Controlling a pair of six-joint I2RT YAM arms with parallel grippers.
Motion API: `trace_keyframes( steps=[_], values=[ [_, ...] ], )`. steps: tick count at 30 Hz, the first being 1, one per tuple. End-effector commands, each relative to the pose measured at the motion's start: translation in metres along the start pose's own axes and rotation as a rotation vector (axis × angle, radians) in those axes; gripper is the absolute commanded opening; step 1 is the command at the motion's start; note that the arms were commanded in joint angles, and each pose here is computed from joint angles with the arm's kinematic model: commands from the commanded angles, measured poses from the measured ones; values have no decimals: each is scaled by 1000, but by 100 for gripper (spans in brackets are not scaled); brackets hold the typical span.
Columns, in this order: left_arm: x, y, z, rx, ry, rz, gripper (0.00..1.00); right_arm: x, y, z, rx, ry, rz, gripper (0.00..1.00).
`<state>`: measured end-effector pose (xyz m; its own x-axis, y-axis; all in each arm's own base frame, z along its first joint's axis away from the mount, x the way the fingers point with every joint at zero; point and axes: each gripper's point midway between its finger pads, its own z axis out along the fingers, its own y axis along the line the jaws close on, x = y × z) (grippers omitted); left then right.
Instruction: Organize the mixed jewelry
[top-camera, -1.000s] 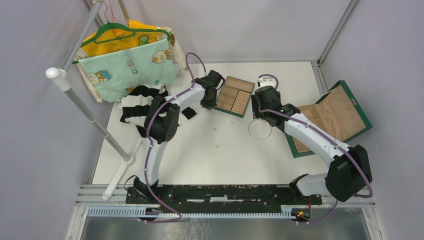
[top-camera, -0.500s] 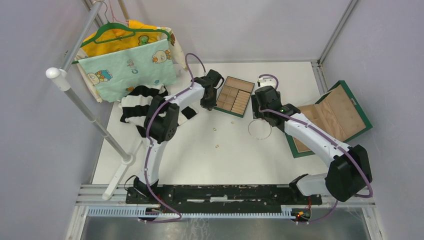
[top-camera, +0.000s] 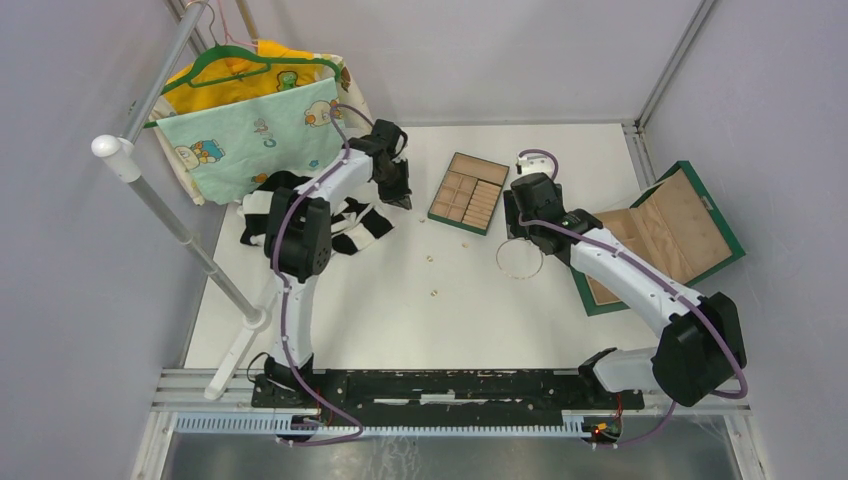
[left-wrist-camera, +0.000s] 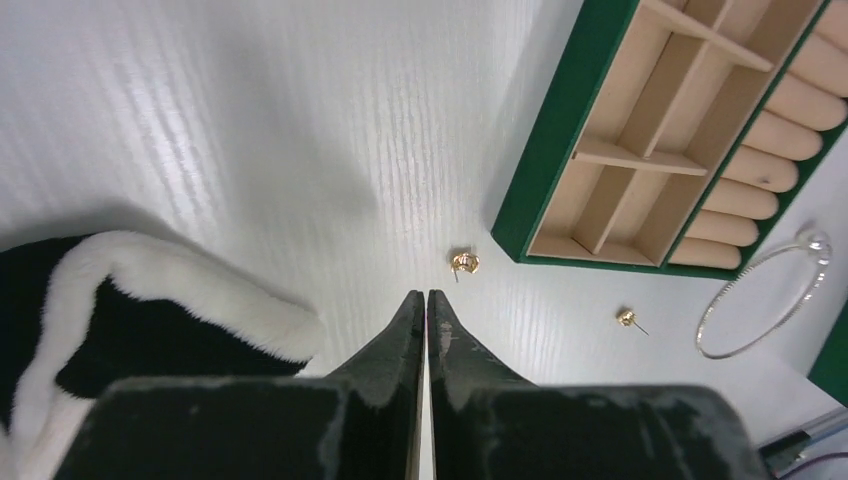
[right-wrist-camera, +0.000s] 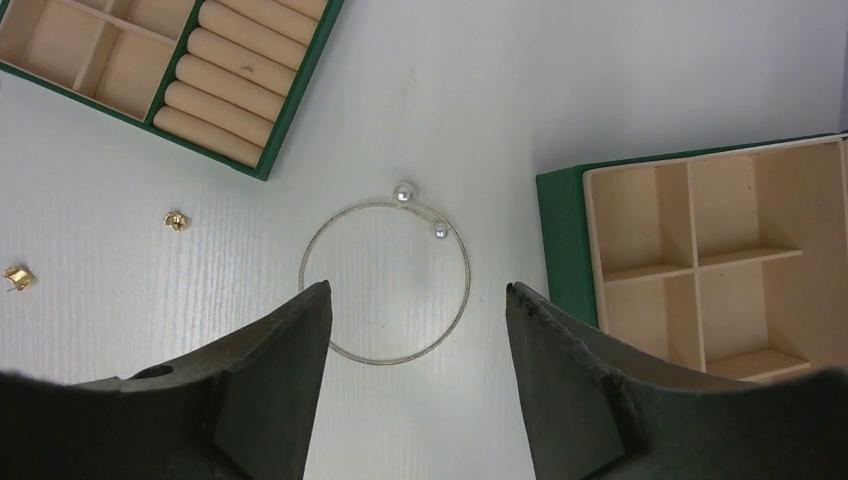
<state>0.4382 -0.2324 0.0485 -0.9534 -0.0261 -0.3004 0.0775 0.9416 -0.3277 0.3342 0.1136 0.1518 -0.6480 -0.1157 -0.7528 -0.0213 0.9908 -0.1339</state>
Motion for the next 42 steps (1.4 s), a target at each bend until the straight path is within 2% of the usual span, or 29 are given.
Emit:
trace_keyframes(
  steps=[1, 8, 10, 13, 18, 21, 28, 33, 35, 37, 42],
  values=[
    [-15, -27, -47, 109, -72, 17, 10, -12, -6, -6, 17, -57, 24, 70],
    [-8, -27, -61, 109, -84, 34, 20, -8, -7, -5, 16, -54, 23, 70],
    [-5, -38, -72, 167, -79, 61, 28, -7, -8, -6, 19, -55, 23, 70],
    [5, -60, -93, 327, -36, 123, 48, -8, -10, -8, 21, -61, 30, 70],
    [23, -87, -124, 552, 34, 179, 70, -8, -10, -10, 18, -63, 30, 71],
    [34, -101, -142, 687, 62, 240, 73, -6, -11, -9, 19, -63, 28, 71],
    [40, -101, -145, 714, 72, 289, 76, -8, -12, -9, 22, -68, 19, 71],
    [29, -89, -130, 608, 45, 259, 76, -8, -15, -9, 29, -70, 13, 71],
    [19, -77, -116, 493, 12, 218, 76, -7, -15, -9, 29, -70, 13, 72],
    [8, -56, -98, 308, -34, 162, 76, -6, -16, -9, 30, -70, 13, 72],
    [4, -40, -62, 10, -113, 166, 78, -6, -14, -8, 22, -70, 12, 72]
  ],
)
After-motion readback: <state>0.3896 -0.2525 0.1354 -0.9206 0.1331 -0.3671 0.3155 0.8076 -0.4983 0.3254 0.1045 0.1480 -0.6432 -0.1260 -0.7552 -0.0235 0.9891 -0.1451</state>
